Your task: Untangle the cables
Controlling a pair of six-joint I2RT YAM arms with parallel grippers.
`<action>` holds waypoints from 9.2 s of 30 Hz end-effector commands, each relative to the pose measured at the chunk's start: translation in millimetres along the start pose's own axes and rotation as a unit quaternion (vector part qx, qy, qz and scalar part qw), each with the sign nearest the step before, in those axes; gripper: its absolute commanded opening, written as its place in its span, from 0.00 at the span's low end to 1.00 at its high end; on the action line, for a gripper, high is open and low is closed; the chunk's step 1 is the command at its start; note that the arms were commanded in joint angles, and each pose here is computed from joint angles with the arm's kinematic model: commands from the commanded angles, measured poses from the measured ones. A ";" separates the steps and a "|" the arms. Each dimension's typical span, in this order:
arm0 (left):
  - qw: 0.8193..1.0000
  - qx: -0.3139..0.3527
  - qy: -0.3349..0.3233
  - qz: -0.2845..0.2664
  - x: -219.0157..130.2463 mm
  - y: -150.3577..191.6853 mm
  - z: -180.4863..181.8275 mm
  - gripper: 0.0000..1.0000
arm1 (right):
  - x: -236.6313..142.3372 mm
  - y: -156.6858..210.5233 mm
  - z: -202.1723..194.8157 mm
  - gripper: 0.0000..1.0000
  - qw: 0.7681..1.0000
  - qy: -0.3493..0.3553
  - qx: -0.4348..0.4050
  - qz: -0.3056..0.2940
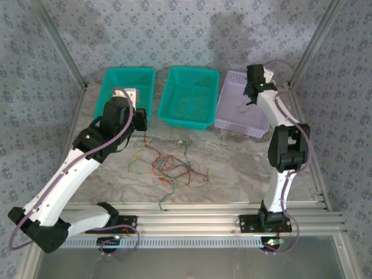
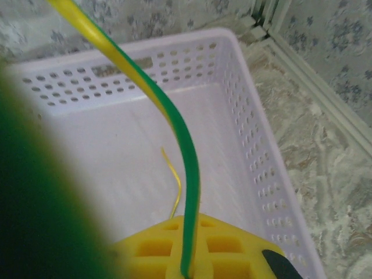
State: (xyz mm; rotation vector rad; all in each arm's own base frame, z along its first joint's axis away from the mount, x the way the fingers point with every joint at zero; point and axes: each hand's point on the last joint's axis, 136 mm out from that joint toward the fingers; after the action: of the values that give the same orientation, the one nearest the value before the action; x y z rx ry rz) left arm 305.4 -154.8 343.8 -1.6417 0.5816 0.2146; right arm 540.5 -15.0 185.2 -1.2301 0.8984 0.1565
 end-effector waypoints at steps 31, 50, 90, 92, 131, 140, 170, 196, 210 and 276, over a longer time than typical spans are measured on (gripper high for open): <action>0.998 0.018 0.054 -0.040 -16.8 -12.0 -22.8 0.00 | -44.8 1.5 7.6 0.68 0.996 -0.073 0.008 0.049; 0.993 -0.017 0.061 -0.101 -40.3 -36.9 -17.8 0.00 | -234.2 126.6 146.3 0.73 0.853 -0.500 -0.127 0.085; 0.993 -0.046 0.035 -0.107 -41.6 -29.9 1.3 0.00 | -316.6 413.6 242.1 0.61 0.658 -0.602 -0.409 0.195; 0.993 -0.045 0.034 -0.107 -41.0 -29.9 1.5 0.00 | -317.2 420.1 242.2 0.59 0.651 -0.605 -0.410 0.206; 0.991 0.025 -0.130 -0.036 -38.5 -4.2 56.5 0.00 | -276.7 182.1 152.7 0.00 0.783 -0.586 -0.194 0.073; 0.986 0.050 -0.158 -0.034 -47.7 -11.7 66.7 0.00 | -271.4 119.5 120.7 0.00 0.827 -0.554 -0.102 -0.004; 0.956 0.016 -0.288 -0.060 -102.4 -16.5 138.6 0.00 | -208.2 100.1 13.5 0.00 0.918 -0.391 0.061 -0.037; 0.969 -0.013 -0.226 -0.096 -105.4 -51.2 115.7 0.00 | -251.1 191.9 78.2 0.00 0.859 -0.500 -0.103 0.046; 0.984 -0.037 -0.150 -0.089 -78.4 -55.5 87.1 0.00 | -223.9 241.2 125.1 0.22 0.861 -0.447 -0.205 0.125; 0.995 0.065 -0.063 -0.039 -31.7 -37.7 10.8 0.00 | -162.2 280.9 30.5 0.00 0.923 -0.192 -0.240 0.231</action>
State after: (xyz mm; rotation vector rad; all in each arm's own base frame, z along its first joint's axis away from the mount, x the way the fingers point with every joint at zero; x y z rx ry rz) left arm 298.6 -135.8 384.2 -1.5153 0.4544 0.2321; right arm 290.7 176.6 59.9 -1.3277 0.8229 1.0641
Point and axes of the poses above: each hand's point on the last joint's axis, 136 mm out from that joint toward the fingers, its own x axis out along the fingers, its own z axis along the line the jaws close on, y = z × x, and after that the axes turned 2 degrees about x, right-handed
